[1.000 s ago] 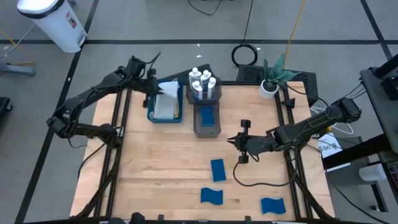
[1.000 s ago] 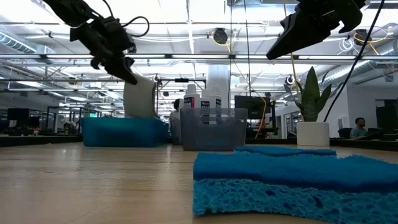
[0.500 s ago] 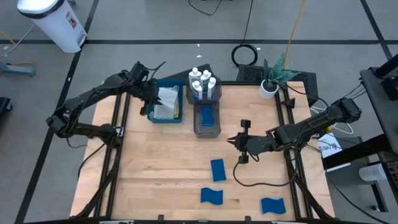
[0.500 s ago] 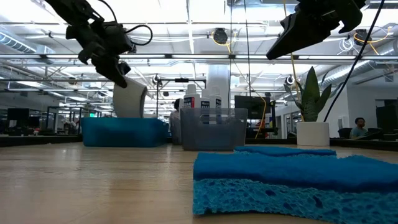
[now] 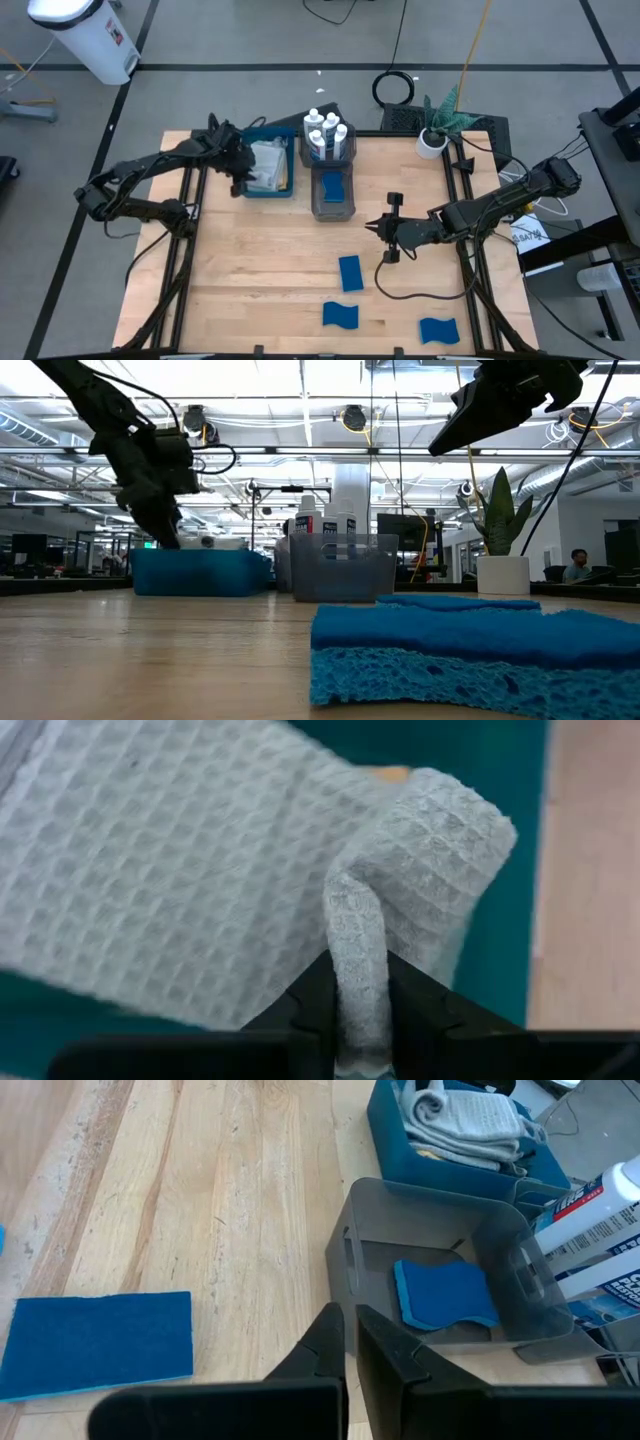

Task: Pick & Place Kitchen Items
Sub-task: Put the gray microfiber towel into the blue bin, then put the blue sponge into the bottom black bin

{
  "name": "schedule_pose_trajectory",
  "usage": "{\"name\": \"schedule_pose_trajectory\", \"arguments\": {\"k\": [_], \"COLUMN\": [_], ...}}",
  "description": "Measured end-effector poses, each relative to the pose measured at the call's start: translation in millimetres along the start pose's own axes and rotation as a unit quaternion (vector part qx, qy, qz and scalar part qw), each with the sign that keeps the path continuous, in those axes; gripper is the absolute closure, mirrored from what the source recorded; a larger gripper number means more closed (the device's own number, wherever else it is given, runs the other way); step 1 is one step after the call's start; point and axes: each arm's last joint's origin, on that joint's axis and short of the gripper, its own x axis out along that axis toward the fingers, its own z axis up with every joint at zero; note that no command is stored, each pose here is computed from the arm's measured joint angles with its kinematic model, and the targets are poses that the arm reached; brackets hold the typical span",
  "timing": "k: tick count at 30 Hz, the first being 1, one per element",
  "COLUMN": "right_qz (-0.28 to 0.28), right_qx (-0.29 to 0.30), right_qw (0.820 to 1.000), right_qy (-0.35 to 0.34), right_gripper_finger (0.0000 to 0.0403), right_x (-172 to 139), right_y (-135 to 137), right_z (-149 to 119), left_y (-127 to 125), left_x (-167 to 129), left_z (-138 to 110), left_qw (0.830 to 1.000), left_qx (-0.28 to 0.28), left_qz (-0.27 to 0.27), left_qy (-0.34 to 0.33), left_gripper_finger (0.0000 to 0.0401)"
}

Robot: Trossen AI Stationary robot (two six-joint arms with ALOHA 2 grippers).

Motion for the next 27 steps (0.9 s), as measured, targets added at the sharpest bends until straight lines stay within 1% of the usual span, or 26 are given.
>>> {"name": "schedule_pose_trajectory", "arguments": {"k": [2, 7, 10, 16, 20, 23, 27], "right_qz": [0.0, 0.0, 0.0, 0.0, 0.0, 0.0, 0.0], "right_qx": [0.0, 0.0, 0.0, 0.0, 0.0, 0.0, 0.0], "right_qw": [1.0, 1.0, 1.0, 1.0, 1.0, 1.0, 1.0], "right_qy": [0.0, 0.0, 0.0, 0.0, 0.0, 0.0, 0.001], "right_gripper_finger": [0.0401, 0.0402, 0.04, 0.0402, 0.04, 0.0399, 0.0399], "right_x": [0.0, 0.0, 0.0, 0.0, 0.0, 0.0, 0.0], "right_y": [0.0, 0.0, 0.0, 0.0, 0.0, 0.0, 0.0], "right_z": [0.0, 0.0, 0.0, 0.0, 0.0, 0.0, -0.1], "left_y": [0.8, 2.8, 5.4, 10.9, 14.6, 16.6, 19.3], "left_x": [0.0, -2.6, -6.9, -18.7, -29.0, -38.3, -52.9], "left_z": [-0.4, 3.6, 10.1, 26.4, 38.7, 48.0, 61.6], "left_qw": [1.0, 0.997, 0.994, 0.985, 0.979, 0.974, 0.967], "left_qx": [-0.023, -0.077, -0.106, -0.164, -0.191, -0.211, -0.237], "left_qz": [0.015, 0.023, 0.03, 0.037, 0.042, 0.043, 0.046], "left_qy": [0.009, 0.004, -0.008, -0.036, -0.056, -0.066, -0.083], "left_gripper_finger": [0.0324, 0.0297, 0.0267, 0.0195, 0.0159, 0.0142, 0.0128]}}
